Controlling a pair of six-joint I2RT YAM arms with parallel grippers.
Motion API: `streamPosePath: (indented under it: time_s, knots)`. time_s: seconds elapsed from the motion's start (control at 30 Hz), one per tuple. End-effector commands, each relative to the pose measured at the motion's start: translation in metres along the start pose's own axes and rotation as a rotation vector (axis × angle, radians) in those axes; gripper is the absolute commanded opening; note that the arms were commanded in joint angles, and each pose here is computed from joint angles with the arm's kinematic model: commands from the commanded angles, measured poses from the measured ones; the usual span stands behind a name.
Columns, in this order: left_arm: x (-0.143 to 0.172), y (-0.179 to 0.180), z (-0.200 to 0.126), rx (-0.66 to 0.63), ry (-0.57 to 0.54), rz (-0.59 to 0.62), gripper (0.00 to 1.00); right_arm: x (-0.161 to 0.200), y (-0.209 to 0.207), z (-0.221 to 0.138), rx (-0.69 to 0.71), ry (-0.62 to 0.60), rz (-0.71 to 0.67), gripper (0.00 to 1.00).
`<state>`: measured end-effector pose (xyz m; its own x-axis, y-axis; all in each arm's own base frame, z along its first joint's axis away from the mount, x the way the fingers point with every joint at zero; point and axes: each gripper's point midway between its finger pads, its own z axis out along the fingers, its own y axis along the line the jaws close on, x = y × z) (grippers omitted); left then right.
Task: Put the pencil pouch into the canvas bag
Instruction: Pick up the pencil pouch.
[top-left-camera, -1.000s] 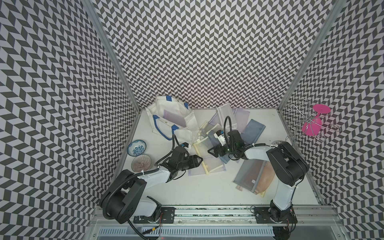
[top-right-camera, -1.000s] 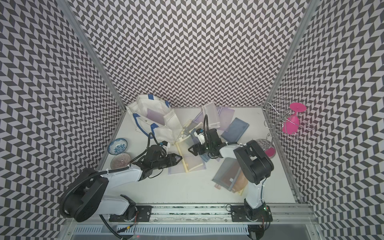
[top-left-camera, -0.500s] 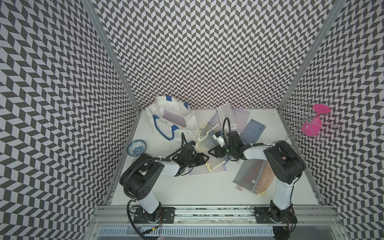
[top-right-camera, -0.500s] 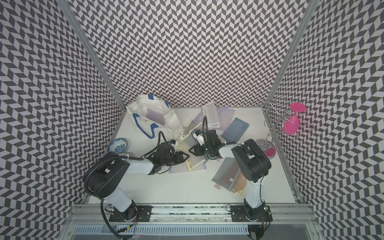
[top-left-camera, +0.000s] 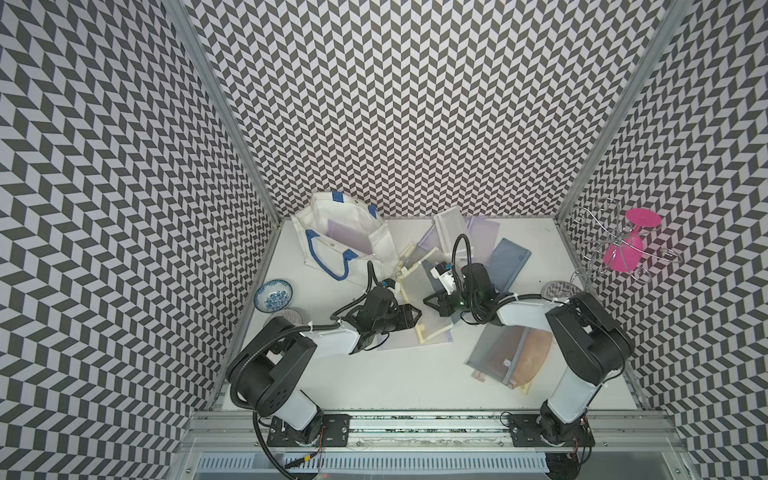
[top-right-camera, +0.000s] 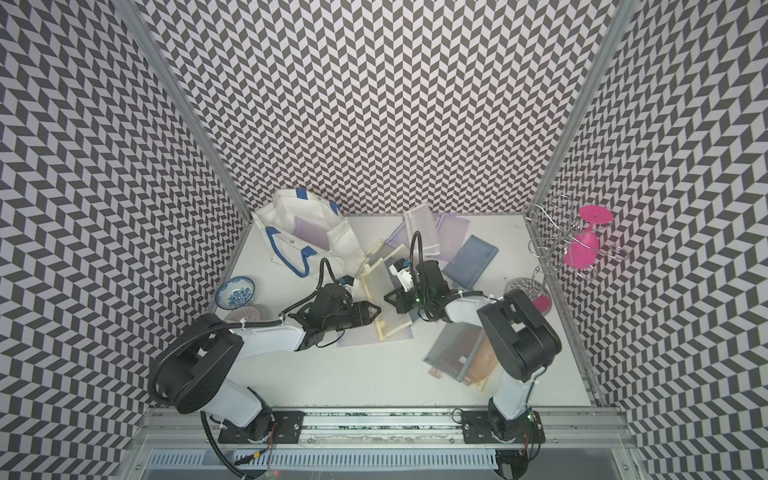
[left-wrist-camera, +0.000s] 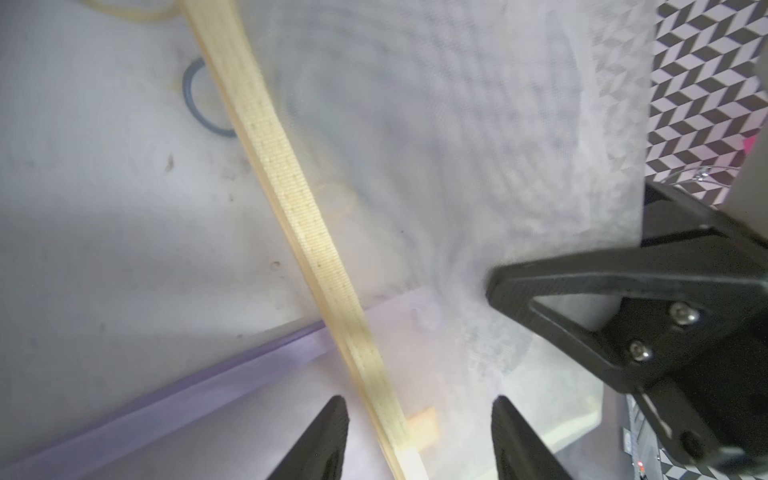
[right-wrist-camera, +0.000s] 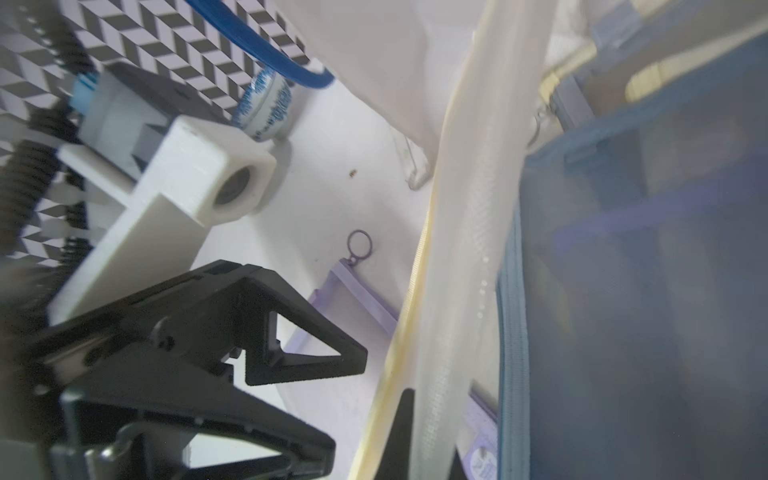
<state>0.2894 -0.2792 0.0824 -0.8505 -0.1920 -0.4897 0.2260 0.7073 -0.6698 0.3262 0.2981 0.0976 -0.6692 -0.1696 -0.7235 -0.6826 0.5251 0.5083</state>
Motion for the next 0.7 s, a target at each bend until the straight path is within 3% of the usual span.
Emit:
streamPosePath:
  time_s: [0.0,0.2,0.4,0.67]
  knots:
    - [-0.008,-0.008,-0.018,-0.016,-0.031,0.059,0.61,-0.037,0.029,-0.026,-0.068,-0.149,-0.095,0.0]
    - [-0.028,-0.034,-0.075,0.16,-0.15,0.102,0.66,-0.059,0.066,-0.063,-0.125,-0.244,-0.162,0.0]
    - [-0.056,-0.056,-0.131,0.205,-0.31,0.224,0.76,-0.071,0.117,-0.095,-0.308,-0.312,-0.246,0.0]
    - [-0.056,-0.09,-0.142,0.343,-0.374,0.304,0.77,-0.063,0.159,-0.106,-0.507,-0.285,-0.314,0.0]
